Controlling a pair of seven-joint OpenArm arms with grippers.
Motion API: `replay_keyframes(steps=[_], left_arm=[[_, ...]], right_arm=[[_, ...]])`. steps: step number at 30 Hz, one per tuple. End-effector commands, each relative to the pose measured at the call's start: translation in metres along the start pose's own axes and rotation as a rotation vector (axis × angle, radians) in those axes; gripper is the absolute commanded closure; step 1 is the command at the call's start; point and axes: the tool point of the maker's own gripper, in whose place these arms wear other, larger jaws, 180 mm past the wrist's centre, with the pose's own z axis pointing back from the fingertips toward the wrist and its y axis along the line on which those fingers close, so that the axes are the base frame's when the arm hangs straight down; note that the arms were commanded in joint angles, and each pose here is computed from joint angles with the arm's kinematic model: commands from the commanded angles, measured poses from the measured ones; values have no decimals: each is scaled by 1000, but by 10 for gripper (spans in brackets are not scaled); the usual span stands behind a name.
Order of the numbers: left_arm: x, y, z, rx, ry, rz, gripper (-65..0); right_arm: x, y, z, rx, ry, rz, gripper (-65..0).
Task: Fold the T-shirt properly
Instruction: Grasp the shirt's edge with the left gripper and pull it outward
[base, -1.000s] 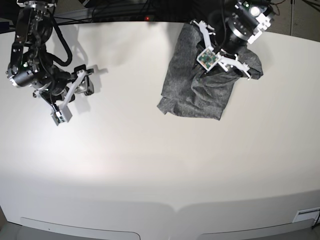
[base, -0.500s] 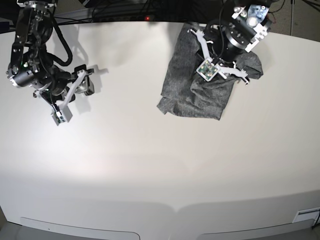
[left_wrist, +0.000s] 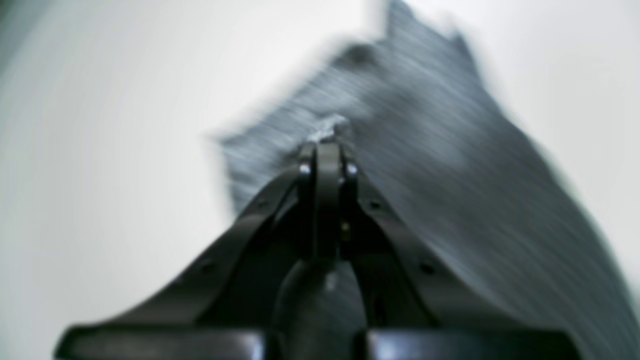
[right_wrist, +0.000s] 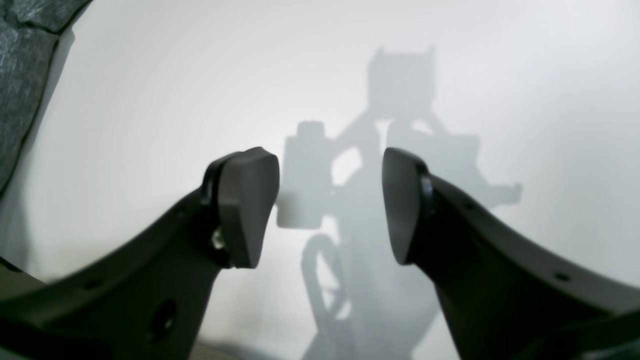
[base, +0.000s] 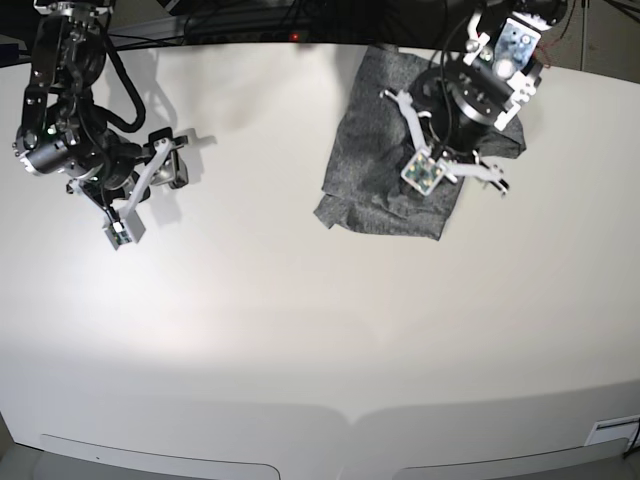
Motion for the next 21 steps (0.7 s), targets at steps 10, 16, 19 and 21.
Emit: replay_keyframes(steps=[10,16,19,21], left_arm=[[30,46,-48,80,-64,19,0],[16,93,-69,234,6,-29,0],[10,100,-74,248,25,-28,0],[2,103,-76,263,52,-68,0]], right_arm=[[8,-4,5,-13,-23,20,-364],[5,-4,5,-10,-13,19,-364],[5,-3,5,-7,-15,18,-364],[5,-3,5,-5,-16,18,-364]])
